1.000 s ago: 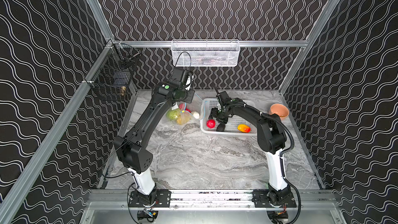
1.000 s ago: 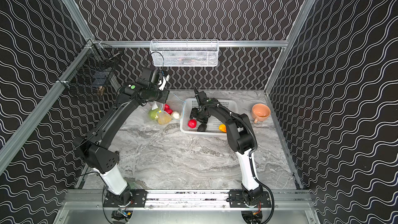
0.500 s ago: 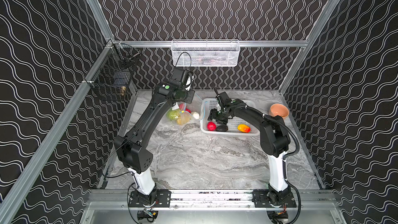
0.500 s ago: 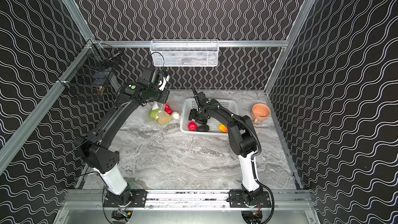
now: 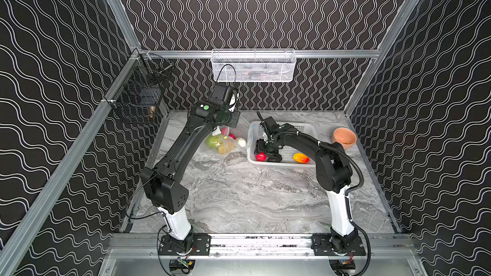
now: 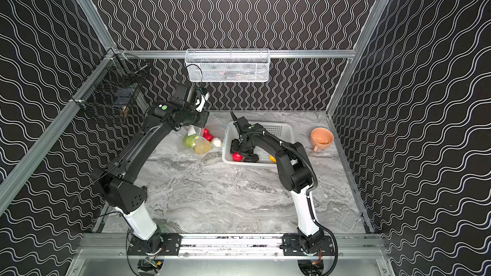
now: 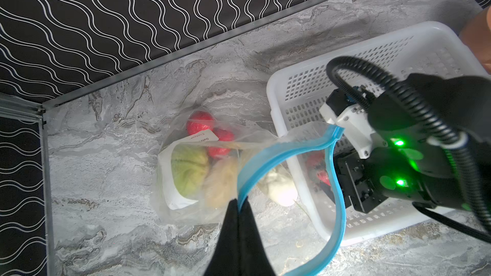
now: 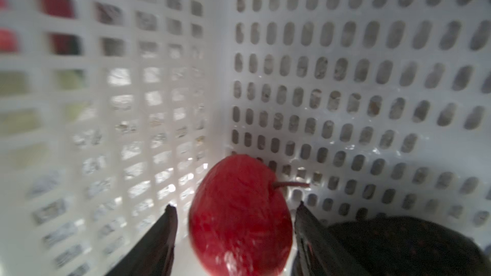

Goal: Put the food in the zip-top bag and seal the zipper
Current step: 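Close the right gripper on the red beet, then lift the red beet out of the basket with the right gripper, then carry the red beet over the bag and lower it inside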

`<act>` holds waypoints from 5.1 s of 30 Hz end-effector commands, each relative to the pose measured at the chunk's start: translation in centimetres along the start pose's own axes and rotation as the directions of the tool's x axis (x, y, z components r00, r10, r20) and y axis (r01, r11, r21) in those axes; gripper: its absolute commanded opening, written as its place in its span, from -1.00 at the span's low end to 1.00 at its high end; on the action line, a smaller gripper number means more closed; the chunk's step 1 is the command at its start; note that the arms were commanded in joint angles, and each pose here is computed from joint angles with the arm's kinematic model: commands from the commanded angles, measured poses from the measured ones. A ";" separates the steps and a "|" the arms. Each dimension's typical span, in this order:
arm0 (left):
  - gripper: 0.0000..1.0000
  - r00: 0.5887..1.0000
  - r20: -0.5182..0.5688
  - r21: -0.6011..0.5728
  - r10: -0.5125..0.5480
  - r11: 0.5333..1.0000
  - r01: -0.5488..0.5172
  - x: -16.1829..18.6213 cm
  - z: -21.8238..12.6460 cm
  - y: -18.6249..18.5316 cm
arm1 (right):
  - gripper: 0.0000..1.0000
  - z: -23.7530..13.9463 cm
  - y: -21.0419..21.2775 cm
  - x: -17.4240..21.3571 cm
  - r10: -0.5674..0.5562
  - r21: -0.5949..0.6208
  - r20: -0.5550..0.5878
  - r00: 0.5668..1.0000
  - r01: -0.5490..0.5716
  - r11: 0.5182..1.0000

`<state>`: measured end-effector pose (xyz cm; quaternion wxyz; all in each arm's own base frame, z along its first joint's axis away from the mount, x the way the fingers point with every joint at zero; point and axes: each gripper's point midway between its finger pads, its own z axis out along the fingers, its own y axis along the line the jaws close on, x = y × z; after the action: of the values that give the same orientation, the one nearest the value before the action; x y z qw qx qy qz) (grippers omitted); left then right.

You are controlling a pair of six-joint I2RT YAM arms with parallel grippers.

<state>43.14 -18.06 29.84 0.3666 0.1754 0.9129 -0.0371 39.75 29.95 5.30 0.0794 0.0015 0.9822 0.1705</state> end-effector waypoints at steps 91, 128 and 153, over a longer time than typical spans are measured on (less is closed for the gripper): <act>-1.00 1.000 -0.009 0.039 -0.003 0.999 0.003 0.9 1.5 -0.8 | -0.32 -20.0 7.6 -4.4 0.049 -0.415 0.581 0.812 0.244 0.876; -1.00 0.999 0.029 0.018 0.029 0.999 -0.029 0.8 -0.4 -0.2 | -0.31 -16.1 16.4 -1.9 -0.093 -0.434 0.528 0.844 0.362 0.825; -1.00 1.000 0.026 0.046 -0.014 0.999 0.013 0.3 -0.4 0.2 | -0.21 -10.9 17.5 -2.2 -0.221 -0.242 0.520 0.825 0.391 0.888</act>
<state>42.47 -17.47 29.63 0.3728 0.1825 0.9082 -0.0533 39.42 42.60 21.73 0.3395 -0.1280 0.8740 0.3233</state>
